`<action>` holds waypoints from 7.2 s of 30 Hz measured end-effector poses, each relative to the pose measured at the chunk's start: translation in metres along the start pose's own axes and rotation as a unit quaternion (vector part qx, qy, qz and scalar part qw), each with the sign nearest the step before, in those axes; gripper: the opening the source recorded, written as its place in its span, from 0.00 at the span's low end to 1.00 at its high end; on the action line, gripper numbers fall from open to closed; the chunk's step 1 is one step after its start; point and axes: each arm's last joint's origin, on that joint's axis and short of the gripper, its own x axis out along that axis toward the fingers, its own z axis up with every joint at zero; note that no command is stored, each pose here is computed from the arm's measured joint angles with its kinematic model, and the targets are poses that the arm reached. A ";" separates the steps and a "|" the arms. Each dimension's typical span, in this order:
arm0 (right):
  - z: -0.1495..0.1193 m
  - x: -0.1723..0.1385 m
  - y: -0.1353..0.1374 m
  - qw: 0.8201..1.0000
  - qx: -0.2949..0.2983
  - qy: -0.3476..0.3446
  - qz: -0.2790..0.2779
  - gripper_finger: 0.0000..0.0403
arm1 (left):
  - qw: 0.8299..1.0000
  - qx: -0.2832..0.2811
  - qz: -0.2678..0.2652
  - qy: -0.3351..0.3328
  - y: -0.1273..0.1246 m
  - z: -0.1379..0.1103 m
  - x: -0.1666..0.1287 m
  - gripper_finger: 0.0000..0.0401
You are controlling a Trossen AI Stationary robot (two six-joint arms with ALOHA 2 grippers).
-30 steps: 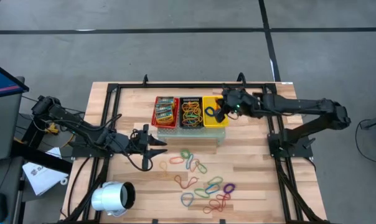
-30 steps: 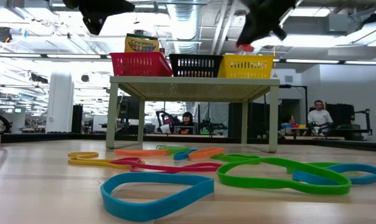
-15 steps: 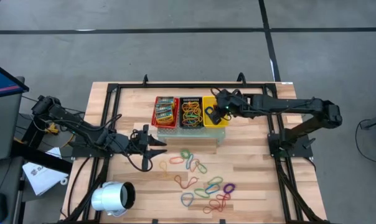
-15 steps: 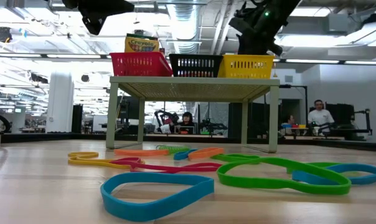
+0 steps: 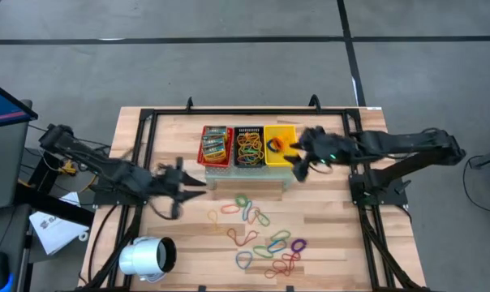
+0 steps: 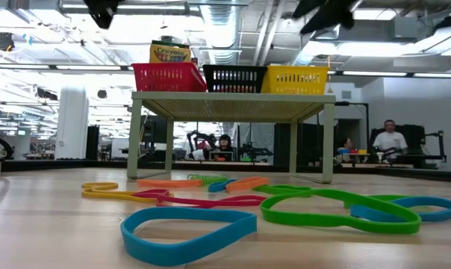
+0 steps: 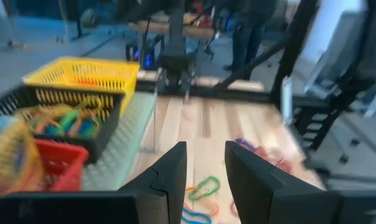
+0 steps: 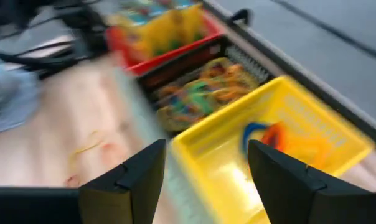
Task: Pick & Place Office Desk Supplies
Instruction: Put the purple spring keychain into the yellow bin on the shelf, then put the green rubber band into the black bin on the shelf
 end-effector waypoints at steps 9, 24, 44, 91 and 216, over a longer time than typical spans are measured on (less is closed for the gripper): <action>-0.062 -0.022 0.044 0.999 -0.003 0.029 0.028 0.50 | 0.993 0.002 -0.026 -0.115 0.050 0.026 -0.101 0.11; -0.223 0.017 0.125 0.981 -0.055 0.140 0.119 0.56 | 0.978 0.038 -0.183 -0.095 0.065 -0.002 -0.136 0.00; -0.274 0.045 0.124 0.969 -0.048 0.242 0.029 0.49 | 0.978 0.023 -0.203 -0.045 0.049 -0.096 -0.077 0.00; -0.086 -0.005 0.056 0.991 -0.127 -0.025 0.031 0.00 | 0.993 0.030 0.024 -0.113 0.098 -0.107 -0.055 0.00; -0.219 0.141 0.154 0.983 -0.030 0.182 0.019 0.01 | 0.991 0.031 0.025 -0.130 0.098 -0.104 -0.055 0.02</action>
